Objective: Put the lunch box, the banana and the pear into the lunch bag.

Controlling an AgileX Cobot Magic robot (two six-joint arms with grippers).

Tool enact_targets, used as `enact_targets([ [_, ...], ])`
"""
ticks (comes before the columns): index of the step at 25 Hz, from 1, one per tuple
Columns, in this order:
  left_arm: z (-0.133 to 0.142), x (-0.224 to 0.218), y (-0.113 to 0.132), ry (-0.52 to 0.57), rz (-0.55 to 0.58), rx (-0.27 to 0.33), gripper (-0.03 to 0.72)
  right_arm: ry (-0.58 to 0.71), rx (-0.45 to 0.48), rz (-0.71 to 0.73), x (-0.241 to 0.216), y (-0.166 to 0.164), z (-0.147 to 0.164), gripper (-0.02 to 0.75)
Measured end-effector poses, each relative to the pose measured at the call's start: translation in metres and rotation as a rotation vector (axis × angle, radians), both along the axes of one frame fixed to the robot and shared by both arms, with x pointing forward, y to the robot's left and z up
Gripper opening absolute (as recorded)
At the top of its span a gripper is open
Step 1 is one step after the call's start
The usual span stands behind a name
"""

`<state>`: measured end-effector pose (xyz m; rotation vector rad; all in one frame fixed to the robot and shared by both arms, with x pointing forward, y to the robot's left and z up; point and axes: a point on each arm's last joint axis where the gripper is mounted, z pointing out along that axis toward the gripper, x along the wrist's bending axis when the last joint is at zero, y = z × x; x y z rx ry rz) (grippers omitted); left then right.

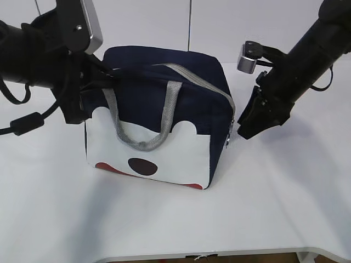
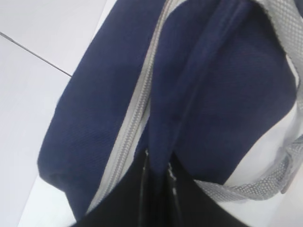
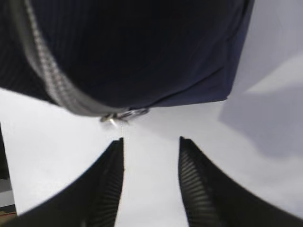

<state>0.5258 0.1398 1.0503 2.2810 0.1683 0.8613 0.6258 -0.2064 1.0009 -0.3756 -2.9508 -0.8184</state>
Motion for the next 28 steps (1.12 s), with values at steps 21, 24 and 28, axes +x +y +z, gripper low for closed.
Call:
enact_targets([
  [21,0.013,-0.019,0.000,0.022,-0.124,0.020,0.414,-0.137,-0.050,-0.086,-0.023,-0.009,0.071,0.389],
  [24,0.019,-0.027,0.003,0.003,-0.175,0.063,0.417,-0.156,-0.042,-0.109,-0.029,-0.010,0.083,0.389],
  [28,0.028,-0.041,0.009,-0.019,-0.262,0.149,0.417,-0.185,-0.032,-0.136,-0.038,-0.011,0.100,0.389],
])
